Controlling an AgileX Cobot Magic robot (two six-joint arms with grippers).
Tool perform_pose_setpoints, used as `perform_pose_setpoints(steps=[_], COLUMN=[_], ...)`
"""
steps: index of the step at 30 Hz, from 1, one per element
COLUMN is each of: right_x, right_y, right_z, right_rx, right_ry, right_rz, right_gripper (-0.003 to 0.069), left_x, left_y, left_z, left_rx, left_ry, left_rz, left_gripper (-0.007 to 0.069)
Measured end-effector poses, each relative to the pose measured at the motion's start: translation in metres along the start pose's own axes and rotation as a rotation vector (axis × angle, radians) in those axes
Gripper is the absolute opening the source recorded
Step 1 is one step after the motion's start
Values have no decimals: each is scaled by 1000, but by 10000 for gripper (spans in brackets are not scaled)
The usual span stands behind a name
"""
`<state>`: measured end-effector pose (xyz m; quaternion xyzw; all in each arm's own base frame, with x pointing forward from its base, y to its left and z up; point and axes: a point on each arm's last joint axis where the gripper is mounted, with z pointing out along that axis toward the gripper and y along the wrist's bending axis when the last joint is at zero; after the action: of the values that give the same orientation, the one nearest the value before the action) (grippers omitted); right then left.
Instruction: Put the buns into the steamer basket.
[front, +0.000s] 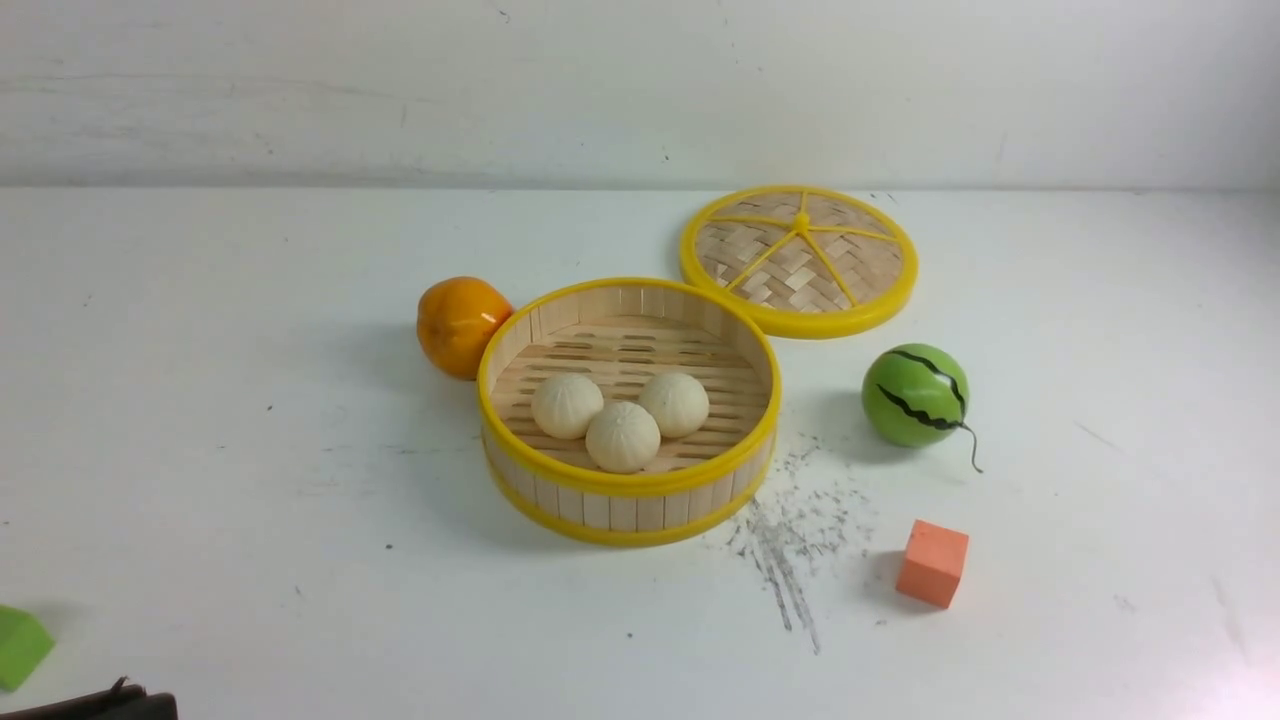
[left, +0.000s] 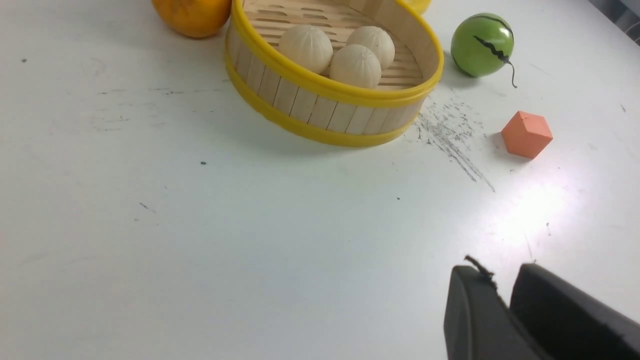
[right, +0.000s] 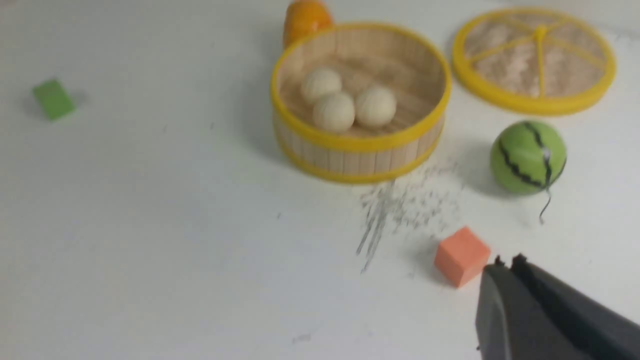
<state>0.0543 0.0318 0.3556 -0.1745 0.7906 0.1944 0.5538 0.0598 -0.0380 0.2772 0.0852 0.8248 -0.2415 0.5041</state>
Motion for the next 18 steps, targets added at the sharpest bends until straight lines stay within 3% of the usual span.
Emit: perform_pose_setpoints(steps=[8, 14, 18], right_x=[79, 138, 165], right_y=[-22, -39, -47], right_z=[12, 26, 36], right_rx=[222, 449, 536], right_ry=[-209, -237, -176], right_rz=[232, 233, 252], right_gripper=[-2, -2, -2], left_x=[0, 0, 0], left_y=[0, 0, 0], left_z=[0, 0, 0], left_rx=[0, 0, -1], left_ry=[0, 0, 1], left_rz=[0, 0, 1], left_gripper=[115, 123, 125])
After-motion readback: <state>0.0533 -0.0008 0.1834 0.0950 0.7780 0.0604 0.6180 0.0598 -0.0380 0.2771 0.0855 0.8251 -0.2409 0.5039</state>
